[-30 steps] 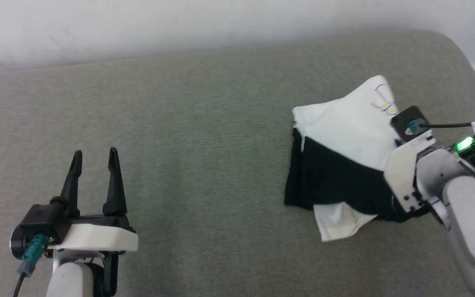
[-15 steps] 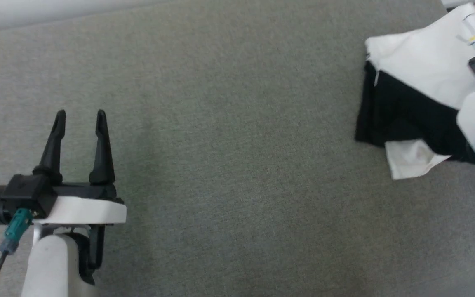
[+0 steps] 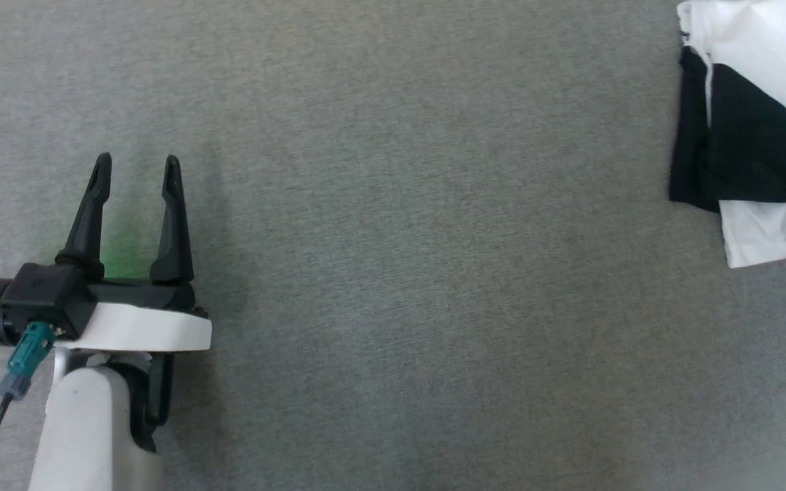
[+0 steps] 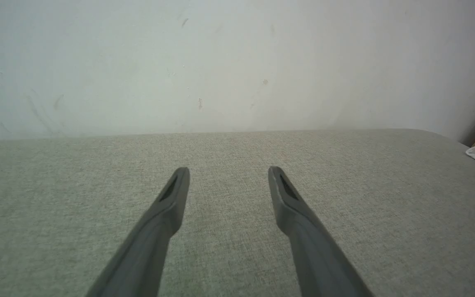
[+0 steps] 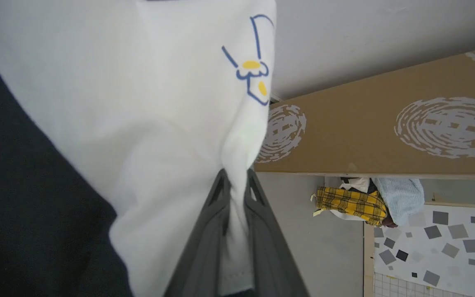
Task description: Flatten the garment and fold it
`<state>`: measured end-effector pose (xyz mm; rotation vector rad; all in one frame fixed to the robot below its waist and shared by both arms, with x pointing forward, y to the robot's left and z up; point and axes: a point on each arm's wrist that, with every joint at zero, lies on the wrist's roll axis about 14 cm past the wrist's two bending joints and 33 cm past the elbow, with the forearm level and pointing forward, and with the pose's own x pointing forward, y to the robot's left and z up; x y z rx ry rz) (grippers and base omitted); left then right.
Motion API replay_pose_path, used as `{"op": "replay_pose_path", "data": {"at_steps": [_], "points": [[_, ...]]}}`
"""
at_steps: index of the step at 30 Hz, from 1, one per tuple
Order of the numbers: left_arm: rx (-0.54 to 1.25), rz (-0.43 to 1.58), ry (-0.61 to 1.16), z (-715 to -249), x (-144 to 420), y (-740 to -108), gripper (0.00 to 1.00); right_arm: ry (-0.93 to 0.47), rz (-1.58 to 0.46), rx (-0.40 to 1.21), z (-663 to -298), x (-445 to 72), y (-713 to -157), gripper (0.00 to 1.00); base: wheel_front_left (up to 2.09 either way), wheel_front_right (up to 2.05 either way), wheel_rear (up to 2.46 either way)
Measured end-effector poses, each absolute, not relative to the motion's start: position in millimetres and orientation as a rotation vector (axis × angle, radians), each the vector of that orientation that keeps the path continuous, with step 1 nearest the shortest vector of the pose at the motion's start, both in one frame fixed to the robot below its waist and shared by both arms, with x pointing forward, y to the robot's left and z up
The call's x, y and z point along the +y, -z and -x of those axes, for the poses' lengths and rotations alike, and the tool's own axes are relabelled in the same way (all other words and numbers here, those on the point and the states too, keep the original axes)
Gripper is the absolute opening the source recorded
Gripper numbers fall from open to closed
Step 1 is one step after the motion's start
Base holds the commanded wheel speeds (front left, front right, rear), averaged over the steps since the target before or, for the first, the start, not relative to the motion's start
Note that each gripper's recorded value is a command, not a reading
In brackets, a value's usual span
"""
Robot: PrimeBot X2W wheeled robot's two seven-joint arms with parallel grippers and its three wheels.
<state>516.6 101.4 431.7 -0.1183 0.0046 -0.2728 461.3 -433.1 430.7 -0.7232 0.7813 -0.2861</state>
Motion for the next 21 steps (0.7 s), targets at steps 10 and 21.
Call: {"op": "replay_pose_path", "data": {"at_steps": [10, 21], "points": [[-0.013, 0.134, 0.241, -497.1, 109.1, -449.3, 1.0, 0.337, 0.55, 0.612, -455.3, -424.8, -452.1, 1.0, 0.0, 0.0, 0.0], [-0.049, 0.144, 0.167, -446.2, 128.2, -487.2, 1.0, 0.317, 0.256, 0.139, -436.9, -371.6, -525.5, 1.0, 0.0, 0.0, 0.0]]}}
